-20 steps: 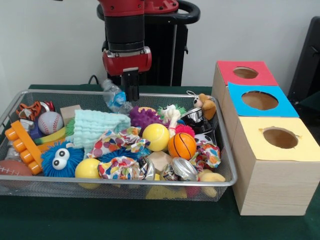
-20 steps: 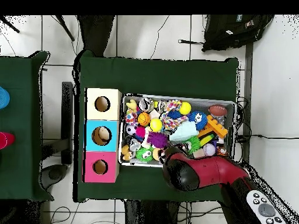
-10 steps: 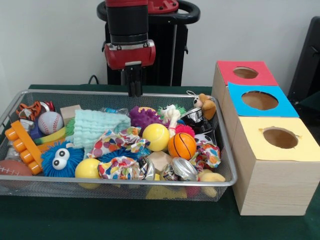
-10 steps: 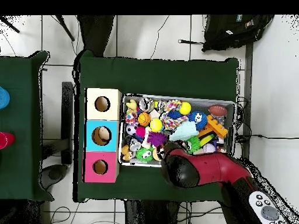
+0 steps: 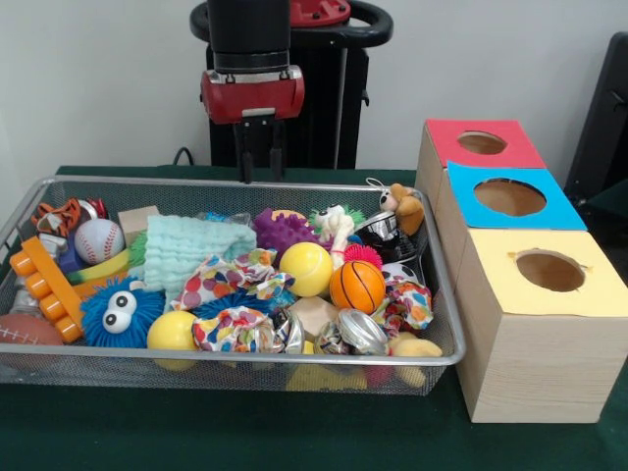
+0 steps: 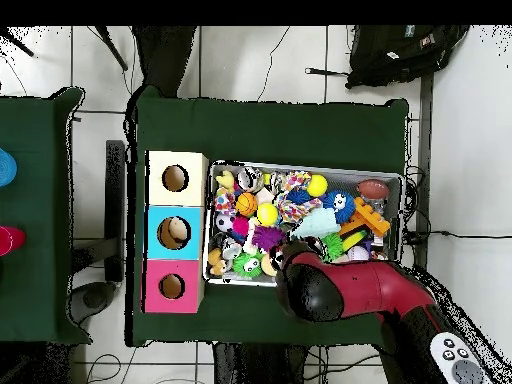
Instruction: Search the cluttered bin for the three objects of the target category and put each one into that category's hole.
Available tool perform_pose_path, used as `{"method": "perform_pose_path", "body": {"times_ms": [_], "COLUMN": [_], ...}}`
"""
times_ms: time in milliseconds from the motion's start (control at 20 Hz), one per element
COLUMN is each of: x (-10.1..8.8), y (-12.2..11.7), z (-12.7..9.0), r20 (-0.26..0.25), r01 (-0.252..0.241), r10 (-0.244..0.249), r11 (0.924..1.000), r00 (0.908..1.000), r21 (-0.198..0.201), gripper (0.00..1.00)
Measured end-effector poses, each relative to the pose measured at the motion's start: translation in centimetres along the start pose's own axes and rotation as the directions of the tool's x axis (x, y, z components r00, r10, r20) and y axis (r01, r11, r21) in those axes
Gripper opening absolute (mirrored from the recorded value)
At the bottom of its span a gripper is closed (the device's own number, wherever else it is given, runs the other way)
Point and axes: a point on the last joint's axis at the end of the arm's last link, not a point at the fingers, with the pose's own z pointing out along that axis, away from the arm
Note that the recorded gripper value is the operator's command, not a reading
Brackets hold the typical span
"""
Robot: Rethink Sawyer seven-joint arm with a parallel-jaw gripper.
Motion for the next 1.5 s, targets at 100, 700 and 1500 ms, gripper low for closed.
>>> {"method": "perform_pose_path", "body": {"times_ms": [100, 700, 1500], "x": [0.0, 0.4, 5.4], "y": [0.0, 0.5, -0.9], "z": [0.0, 0.5, 3.7], "r20": [0.0, -0.011, -0.065], "r01": [0.0, 0.009, 0.01], "r10": [0.0, -0.009, -0.013], "r11": [1.0, 0.9999, 0.9985], "r00": [1.0, 0.9999, 0.9978], "r21": [0.0, -0.007, -0.054], "gripper": [1.0, 1.0, 1.0]}}
